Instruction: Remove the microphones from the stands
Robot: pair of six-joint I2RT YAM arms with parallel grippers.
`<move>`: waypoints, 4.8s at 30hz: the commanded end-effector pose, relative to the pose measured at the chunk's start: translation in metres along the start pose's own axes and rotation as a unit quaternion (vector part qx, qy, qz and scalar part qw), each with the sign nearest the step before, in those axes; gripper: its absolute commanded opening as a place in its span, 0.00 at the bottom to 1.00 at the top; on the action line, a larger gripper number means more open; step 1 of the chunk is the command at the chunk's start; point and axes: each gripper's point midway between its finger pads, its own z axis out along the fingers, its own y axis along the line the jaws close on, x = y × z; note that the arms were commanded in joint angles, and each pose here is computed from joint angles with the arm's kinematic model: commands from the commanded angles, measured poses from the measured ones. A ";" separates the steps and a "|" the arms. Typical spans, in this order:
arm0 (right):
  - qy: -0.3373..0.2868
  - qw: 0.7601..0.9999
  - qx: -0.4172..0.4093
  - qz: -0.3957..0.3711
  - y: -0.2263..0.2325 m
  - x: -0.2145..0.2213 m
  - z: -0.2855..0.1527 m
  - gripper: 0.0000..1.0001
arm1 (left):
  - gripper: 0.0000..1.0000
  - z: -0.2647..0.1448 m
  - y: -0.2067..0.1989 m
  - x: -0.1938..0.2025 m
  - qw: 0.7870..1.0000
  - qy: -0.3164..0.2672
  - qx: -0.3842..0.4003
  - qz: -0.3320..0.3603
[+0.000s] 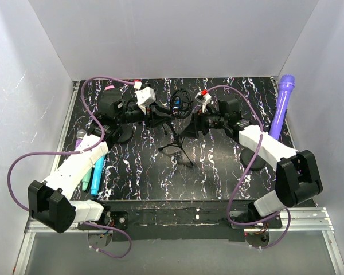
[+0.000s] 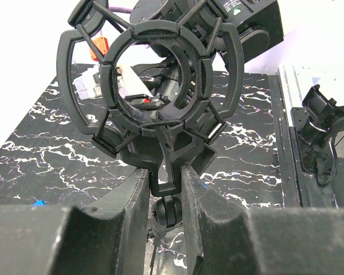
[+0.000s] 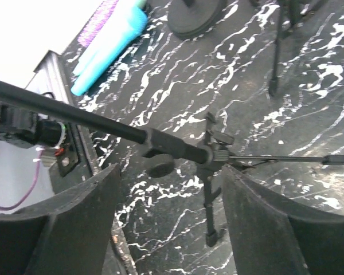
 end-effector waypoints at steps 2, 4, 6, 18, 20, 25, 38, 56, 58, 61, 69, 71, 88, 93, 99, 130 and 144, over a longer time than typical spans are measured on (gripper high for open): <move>-0.010 0.999 -0.043 0.012 0.017 -0.009 0.003 0.79 | 0.00 -0.001 0.010 -0.008 1.000 -0.004 -0.014 0.028; -0.009 1.000 -0.017 0.017 0.006 -0.005 0.005 0.77 | 0.00 -0.001 0.010 -0.008 1.000 -0.004 -0.014 0.028; -0.007 1.000 0.010 0.023 -0.008 0.001 0.007 0.76 | 0.00 -0.001 0.010 -0.007 1.000 -0.003 -0.014 0.027; 0.043 0.995 0.080 0.036 -0.048 0.058 0.007 0.70 | 0.00 0.001 0.013 -0.008 0.999 -0.005 -0.012 0.033; 0.035 0.997 0.061 0.018 -0.038 0.050 0.004 0.71 | 0.00 0.001 0.013 -0.008 0.999 -0.005 -0.013 0.033; -0.006 1.000 -0.014 -0.010 0.003 0.000 -0.005 0.75 | 0.00 0.000 0.011 -0.006 0.999 -0.003 -0.010 0.031; 0.010 0.998 0.024 0.058 -0.034 0.009 0.021 0.73 | 0.00 0.002 0.013 -0.007 0.999 -0.001 -0.007 0.032; 0.005 0.998 0.068 0.014 -0.027 0.034 -0.032 0.72 | 0.03 0.012 0.029 -0.012 0.998 0.005 -0.025 0.055; -0.001 0.997 0.071 0.015 -0.023 0.027 -0.040 0.73 | 0.03 0.014 0.032 -0.015 0.997 0.004 -0.029 0.065; -0.006 0.997 0.071 0.006 -0.014 0.015 -0.052 0.72 | 0.03 0.019 0.038 -0.014 0.997 0.010 -0.035 0.071; -0.027 0.996 0.072 -0.039 0.012 0.002 -0.076 0.71 | 0.02 0.037 0.035 -0.002 0.997 0.039 -0.024 0.068; -0.037 0.994 0.085 -0.050 0.012 -0.001 -0.081 0.71 | 0.04 0.042 0.035 0.001 0.996 0.043 -0.023 0.068; -0.060 0.982 0.091 -0.152 0.062 -0.039 -0.126 0.70 | 0.73 0.066 0.046 -0.033 0.994 -0.019 -0.035 0.101; -0.036 0.976 0.086 -0.197 0.085 -0.062 -0.145 0.70 | 0.98 0.055 0.036 -0.070 0.993 -0.054 -0.040 0.101; -0.004 0.970 0.110 -0.216 0.100 -0.073 -0.169 0.71 | 0.98 0.037 0.009 -0.093 0.991 -0.086 -0.021 0.103; -0.146 0.959 0.110 -0.215 0.080 -0.134 -0.130 0.70 | 0.98 0.034 0.062 0.096 0.965 0.199 -0.151 -0.077; -0.119 0.961 0.123 -0.216 0.077 -0.127 -0.133 0.71 | 0.45 0.066 0.047 0.133 0.970 0.205 -0.049 -0.119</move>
